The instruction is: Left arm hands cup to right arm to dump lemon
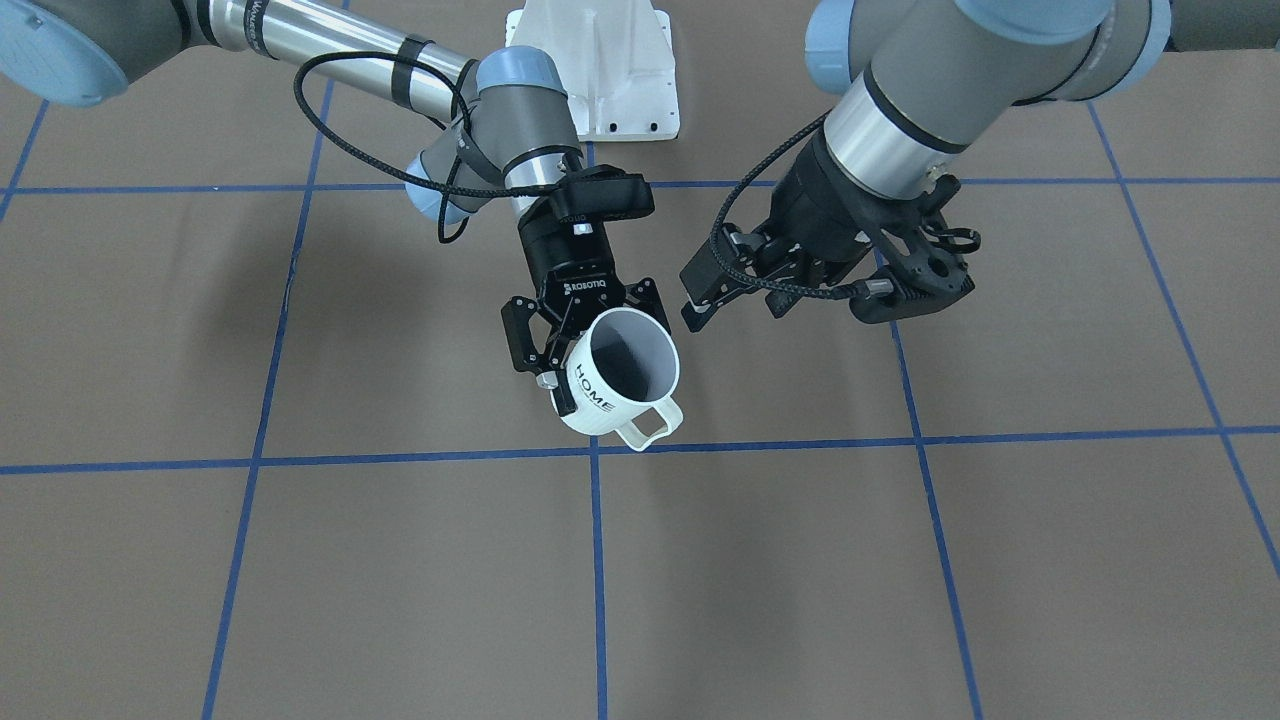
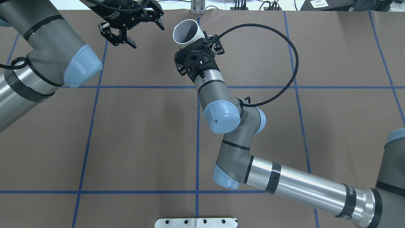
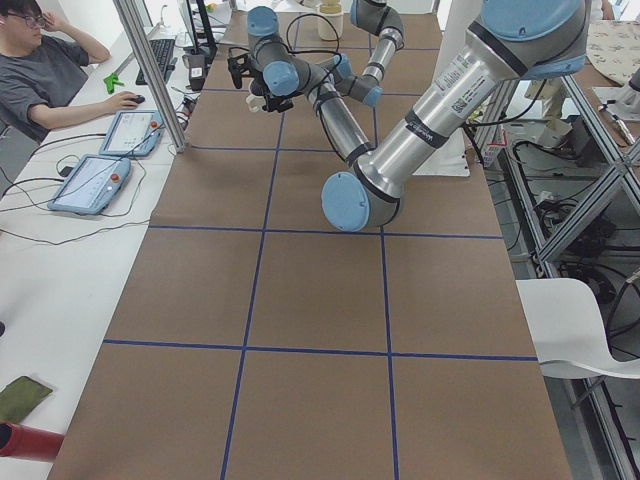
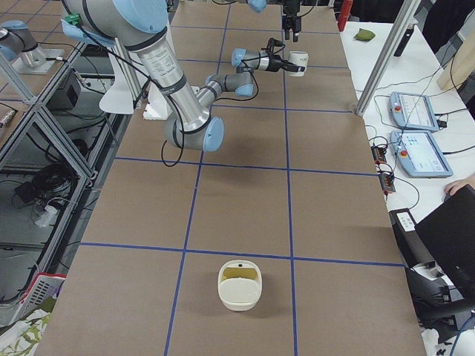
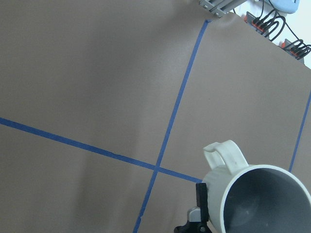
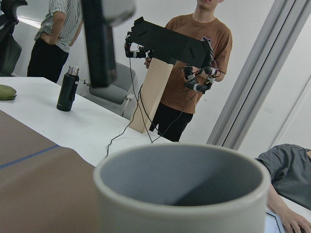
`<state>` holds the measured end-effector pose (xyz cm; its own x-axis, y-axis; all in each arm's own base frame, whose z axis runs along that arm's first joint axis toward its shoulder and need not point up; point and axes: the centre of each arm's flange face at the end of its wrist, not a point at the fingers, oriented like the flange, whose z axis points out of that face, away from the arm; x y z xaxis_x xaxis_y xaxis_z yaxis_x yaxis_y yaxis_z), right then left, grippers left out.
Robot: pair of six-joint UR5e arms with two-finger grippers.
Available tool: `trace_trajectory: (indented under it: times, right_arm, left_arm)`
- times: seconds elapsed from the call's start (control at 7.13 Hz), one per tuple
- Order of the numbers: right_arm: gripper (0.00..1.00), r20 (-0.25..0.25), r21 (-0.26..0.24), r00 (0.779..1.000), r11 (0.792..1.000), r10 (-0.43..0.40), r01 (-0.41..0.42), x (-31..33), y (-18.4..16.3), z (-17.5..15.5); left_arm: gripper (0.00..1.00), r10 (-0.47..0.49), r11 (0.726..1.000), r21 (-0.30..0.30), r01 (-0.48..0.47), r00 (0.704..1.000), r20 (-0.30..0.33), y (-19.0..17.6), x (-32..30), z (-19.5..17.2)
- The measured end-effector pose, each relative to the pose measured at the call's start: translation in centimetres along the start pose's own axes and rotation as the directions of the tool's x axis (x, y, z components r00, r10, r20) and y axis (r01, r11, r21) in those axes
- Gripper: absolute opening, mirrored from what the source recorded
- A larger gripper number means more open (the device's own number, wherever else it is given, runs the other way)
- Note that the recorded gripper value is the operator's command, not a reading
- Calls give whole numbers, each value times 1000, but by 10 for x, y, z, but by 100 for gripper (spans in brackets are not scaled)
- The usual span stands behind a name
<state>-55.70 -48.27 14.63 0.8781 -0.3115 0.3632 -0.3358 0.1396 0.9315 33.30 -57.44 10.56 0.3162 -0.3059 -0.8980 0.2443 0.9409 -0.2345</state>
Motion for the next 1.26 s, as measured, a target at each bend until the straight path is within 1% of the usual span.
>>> trace_trajectory:
  times: [0.28, 0.42, 0.56, 0.7, 0.98, 1.26]
  right_arm:
    - [22, -12, 10, 1000, 1000, 4, -4, -9, 1, -9]
    - [22, -22, 15, 1000, 1000, 5, -5, -15, 3, -15]
    - [22, -33, 20, 999, 1000, 5, -4, -21, 6, -20]
    - [22, -35, 22, 999, 1000, 6, -5, -25, 7, -24]
    - [22, -35, 24, 999, 1000, 7, -6, -28, 7, -27]
    - [22, -31, 27, 999, 1000, 12, -11, -29, 5, -29]
  left_arm:
    - [56, 17, 1000, -9, -17, 1000, -12, 7, 7, 4]
    - [52, 26, 1000, -15, -27, 999, -18, 9, 8, 8]
    - [49, 35, 999, -20, -35, 999, -24, 11, 9, 13]
    - [49, 39, 999, -24, -40, 999, -27, 12, 9, 17]
    - [43, 44, 998, -31, -45, 999, -28, 16, 10, 21]
    - [42, 47, 998, -37, -48, 999, -26, 18, 9, 24]
